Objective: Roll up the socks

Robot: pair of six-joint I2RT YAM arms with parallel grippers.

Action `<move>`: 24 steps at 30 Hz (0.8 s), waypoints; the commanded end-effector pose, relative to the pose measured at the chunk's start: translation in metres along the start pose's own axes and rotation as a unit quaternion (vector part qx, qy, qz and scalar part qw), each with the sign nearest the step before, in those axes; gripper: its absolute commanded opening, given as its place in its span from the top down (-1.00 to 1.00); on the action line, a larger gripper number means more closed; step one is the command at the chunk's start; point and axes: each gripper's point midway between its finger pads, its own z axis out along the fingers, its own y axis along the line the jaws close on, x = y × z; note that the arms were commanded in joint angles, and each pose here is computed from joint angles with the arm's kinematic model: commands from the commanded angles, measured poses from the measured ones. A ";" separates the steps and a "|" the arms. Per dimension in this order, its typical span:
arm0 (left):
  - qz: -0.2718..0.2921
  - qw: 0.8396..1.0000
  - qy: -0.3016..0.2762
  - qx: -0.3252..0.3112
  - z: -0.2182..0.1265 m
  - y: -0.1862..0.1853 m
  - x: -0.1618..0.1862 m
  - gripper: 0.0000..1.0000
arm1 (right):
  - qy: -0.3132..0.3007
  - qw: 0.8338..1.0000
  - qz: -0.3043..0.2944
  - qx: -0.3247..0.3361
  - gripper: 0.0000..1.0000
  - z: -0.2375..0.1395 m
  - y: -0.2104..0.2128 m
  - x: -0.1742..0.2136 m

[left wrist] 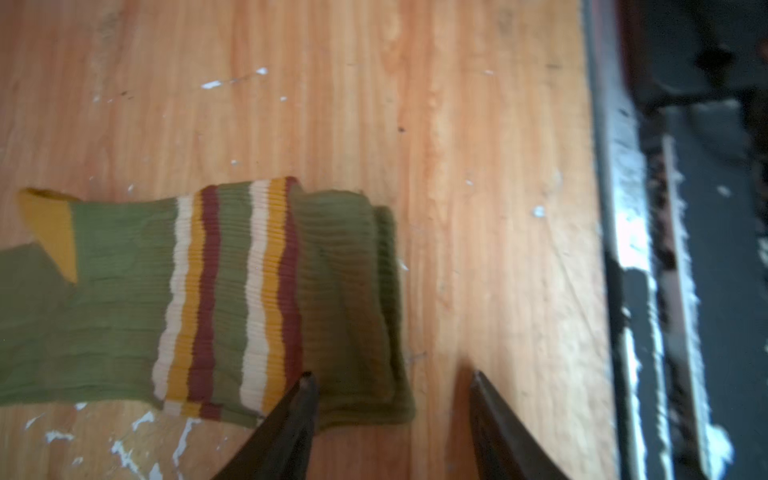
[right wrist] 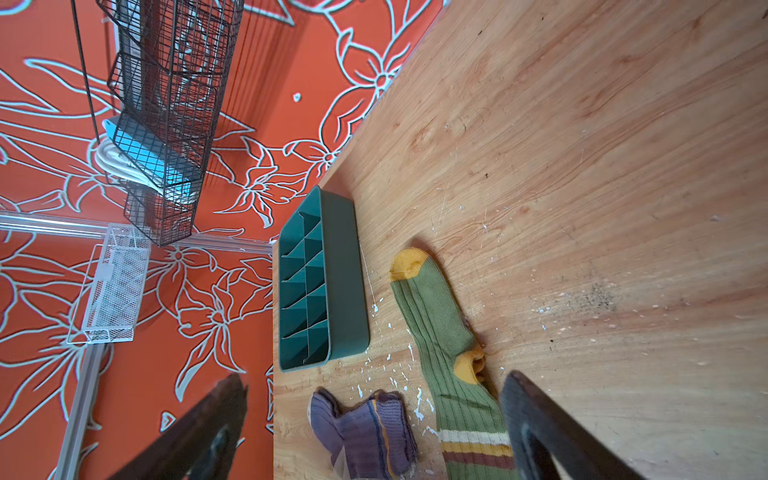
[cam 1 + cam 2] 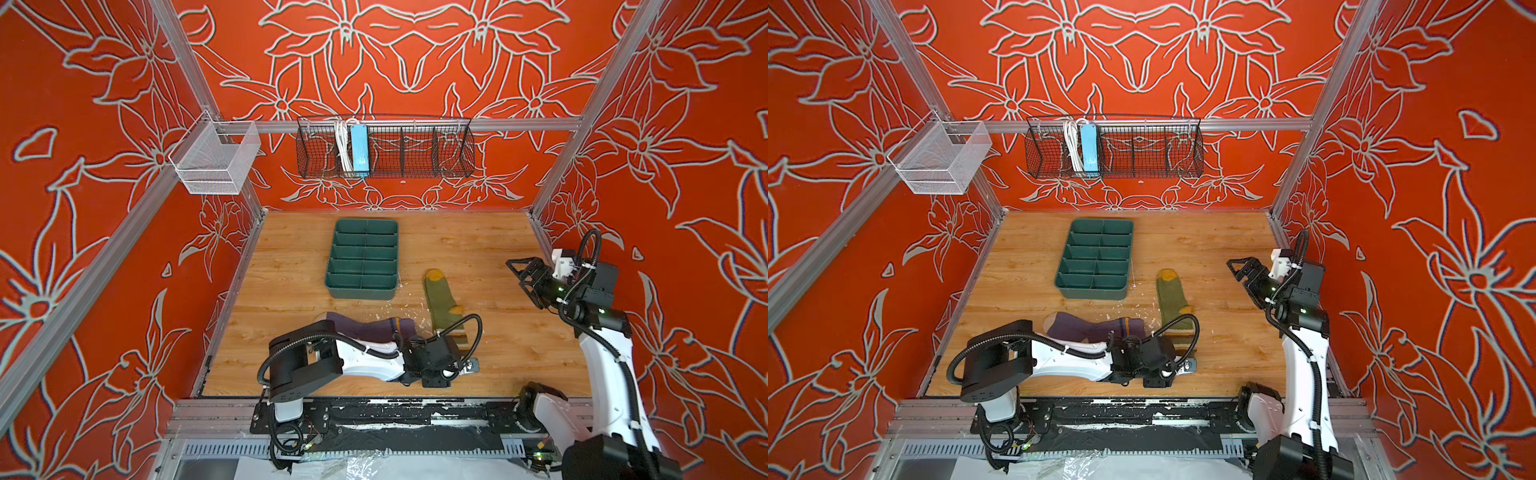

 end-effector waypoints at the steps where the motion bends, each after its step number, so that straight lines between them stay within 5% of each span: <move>1: -0.007 1.000 0.018 -0.005 0.013 -0.002 0.012 -0.07 | -0.012 1.000 -0.011 -0.006 -0.95 -0.009 0.011 -0.006; 7: -0.015 1.000 0.020 -0.012 0.018 -0.002 0.016 0.20 | -0.014 1.000 -0.010 -0.006 -0.96 -0.008 0.011 -0.007; 16: -0.010 0.999 0.043 -0.015 0.023 0.003 0.029 0.98 | -0.012 1.000 -0.009 -0.002 -0.96 -0.007 0.007 -0.005; 24: -0.023 0.998 0.061 0.009 0.013 0.001 0.043 1.00 | 0.022 0.999 0.031 0.021 -0.95 0.012 -0.032 0.018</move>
